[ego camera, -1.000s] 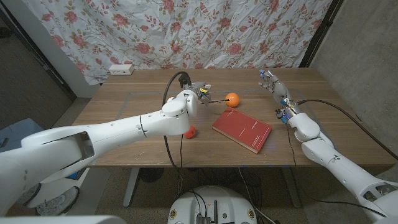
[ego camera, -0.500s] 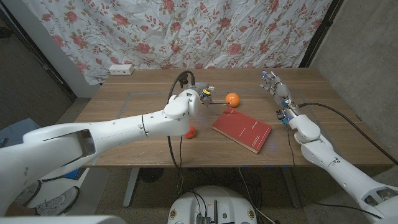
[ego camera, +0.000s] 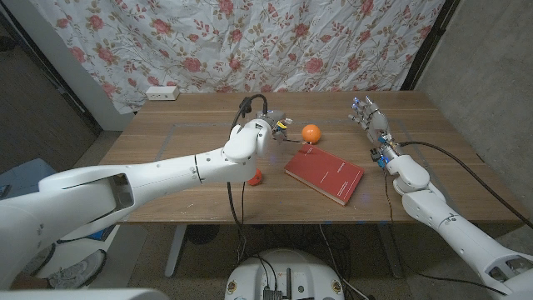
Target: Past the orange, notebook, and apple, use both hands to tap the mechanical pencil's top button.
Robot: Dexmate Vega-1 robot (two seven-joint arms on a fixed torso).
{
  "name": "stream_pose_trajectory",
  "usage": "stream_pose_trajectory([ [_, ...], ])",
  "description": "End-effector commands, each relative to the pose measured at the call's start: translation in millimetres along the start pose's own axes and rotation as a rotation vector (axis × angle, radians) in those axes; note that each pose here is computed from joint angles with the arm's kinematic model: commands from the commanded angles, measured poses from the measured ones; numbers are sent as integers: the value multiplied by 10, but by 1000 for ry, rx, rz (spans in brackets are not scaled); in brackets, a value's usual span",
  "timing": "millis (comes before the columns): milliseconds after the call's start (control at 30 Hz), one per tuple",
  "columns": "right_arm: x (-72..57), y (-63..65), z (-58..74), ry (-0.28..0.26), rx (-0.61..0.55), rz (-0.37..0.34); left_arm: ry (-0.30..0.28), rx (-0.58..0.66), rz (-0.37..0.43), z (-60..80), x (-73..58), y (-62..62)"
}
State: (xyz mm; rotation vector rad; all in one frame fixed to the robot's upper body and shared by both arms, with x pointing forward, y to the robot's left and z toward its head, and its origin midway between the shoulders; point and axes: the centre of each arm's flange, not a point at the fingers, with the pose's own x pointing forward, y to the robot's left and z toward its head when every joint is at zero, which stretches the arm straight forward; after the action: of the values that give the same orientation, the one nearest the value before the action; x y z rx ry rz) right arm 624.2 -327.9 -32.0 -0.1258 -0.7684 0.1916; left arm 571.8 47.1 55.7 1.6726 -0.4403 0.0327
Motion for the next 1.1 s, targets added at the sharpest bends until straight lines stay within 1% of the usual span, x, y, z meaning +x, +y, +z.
stream_pose_trajectory([
  [33,-47,-50,-61,47,78,-38,-18,59,-5,78,36,-47],
  [267,-87,-86,-117,79,92,-59,-14,86,-5,110,46,-88],
  [400,-102,-101,-143,90,99,-72,-18,85,-20,124,72,-118],
  [467,-111,-104,-163,89,115,-90,-15,93,-19,136,84,-130],
  [567,-116,-100,-183,91,119,-99,-16,99,-19,157,102,-148],
  [667,-121,-102,-203,97,125,-102,-17,119,-18,186,116,-165],
  [833,-133,-120,-215,106,121,-106,-12,118,-20,208,138,-182],
  [1100,-150,-131,-250,116,120,-115,-22,125,-22,270,167,-202],
])
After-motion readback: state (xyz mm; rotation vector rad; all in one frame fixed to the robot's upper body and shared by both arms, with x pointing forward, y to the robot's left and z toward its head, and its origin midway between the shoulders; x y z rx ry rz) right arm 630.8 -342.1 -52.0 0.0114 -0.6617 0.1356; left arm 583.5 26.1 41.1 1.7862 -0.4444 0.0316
